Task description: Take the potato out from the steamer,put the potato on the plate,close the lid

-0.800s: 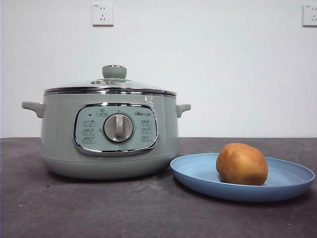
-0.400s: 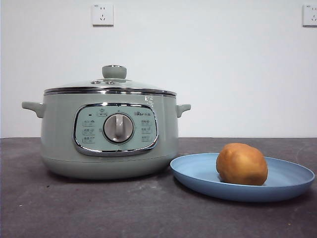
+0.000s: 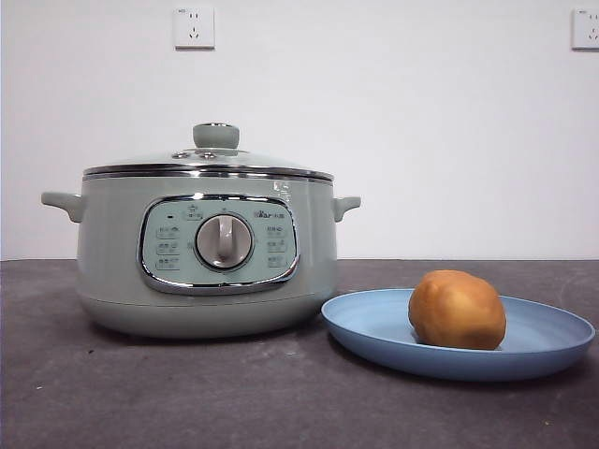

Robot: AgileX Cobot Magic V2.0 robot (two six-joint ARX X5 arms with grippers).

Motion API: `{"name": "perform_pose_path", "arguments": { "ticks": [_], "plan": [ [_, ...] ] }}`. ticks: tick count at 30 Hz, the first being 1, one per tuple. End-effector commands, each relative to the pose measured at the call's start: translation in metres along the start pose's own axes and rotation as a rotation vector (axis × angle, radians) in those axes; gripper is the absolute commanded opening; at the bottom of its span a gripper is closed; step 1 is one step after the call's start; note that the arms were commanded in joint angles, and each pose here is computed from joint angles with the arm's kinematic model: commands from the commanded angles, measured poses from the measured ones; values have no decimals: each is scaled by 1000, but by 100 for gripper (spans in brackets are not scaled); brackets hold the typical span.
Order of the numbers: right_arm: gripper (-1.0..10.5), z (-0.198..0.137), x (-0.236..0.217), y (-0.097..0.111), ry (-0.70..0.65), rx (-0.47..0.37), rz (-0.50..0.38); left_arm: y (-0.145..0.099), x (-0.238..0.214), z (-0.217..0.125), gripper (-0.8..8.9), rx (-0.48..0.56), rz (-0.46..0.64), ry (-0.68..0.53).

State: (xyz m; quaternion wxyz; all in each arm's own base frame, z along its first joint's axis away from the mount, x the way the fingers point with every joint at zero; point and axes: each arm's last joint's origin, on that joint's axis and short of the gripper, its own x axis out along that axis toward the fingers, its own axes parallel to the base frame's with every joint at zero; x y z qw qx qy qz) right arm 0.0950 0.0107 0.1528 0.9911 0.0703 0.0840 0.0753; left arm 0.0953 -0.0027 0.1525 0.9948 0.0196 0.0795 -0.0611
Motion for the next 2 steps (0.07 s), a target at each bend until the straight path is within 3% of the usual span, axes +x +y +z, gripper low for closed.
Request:
{"name": "perform_pose_path", "arguments": {
  "ticks": [1, 2],
  "plan": [
    [0, -4, 1, -1, 14, 10, -6, 0, 1, -5, -4, -8, 0, 10],
    [0, -4, 1, -1, 14, 10, -7, 0, 1, -5, -4, -8, 0, 10]
  ]
}}
